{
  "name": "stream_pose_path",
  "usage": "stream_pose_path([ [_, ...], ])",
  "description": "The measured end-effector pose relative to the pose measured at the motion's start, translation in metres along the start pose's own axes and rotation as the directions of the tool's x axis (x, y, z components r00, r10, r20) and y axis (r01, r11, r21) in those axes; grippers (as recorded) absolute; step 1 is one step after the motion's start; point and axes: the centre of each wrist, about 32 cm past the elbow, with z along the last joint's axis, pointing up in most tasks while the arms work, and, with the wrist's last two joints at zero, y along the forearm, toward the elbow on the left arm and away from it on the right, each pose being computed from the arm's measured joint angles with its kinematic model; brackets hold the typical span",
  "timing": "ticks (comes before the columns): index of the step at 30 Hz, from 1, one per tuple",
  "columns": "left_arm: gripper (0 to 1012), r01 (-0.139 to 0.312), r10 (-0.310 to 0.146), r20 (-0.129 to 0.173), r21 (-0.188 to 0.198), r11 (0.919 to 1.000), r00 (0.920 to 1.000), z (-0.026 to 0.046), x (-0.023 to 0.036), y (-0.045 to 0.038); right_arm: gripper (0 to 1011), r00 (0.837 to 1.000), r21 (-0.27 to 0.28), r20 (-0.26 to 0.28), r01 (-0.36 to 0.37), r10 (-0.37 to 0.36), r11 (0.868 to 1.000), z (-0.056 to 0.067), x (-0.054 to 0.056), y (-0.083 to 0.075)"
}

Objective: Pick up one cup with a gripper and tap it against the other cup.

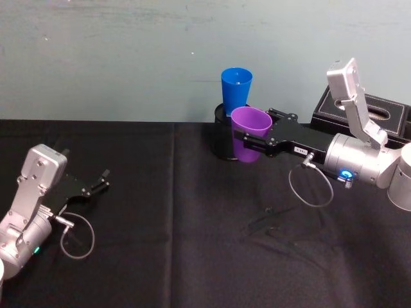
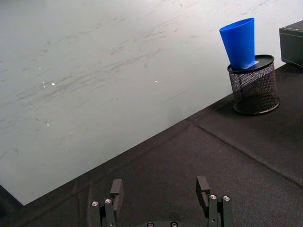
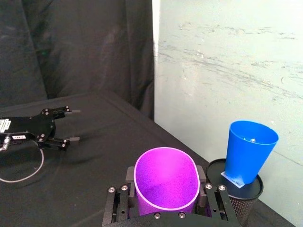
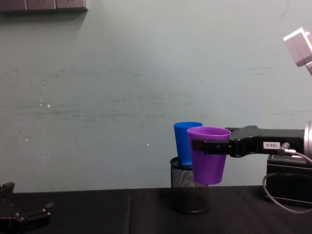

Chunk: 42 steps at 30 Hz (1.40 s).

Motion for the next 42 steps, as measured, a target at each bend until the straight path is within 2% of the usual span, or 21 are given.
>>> stream_pose_path([
  [15, 1011, 0.0, 0.0, 0.0, 0.0, 1.0, 1.0, 0.0, 0.0, 0.0, 718, 0.999, -0.001, 0.027, -0.027, 0.028, 1.0, 0.011, -0.007, -0.001],
  [21, 1011, 0.0, 0.0, 0.0, 0.0, 1.0, 1.0, 0.0, 0.0, 0.0, 718, 0.997, -0.034, 0.044, -0.054, 0.056, 0.998, 0.015, -0.01, -0.002],
  [42, 1011, 0.0, 0.0, 0.0, 0.0, 1.0, 1.0, 0.0, 0.0, 0.0, 718, 0.998, -0.032, 0.043, -0.054, 0.055, 0.998, 0.014, -0.009, -0.001],
])
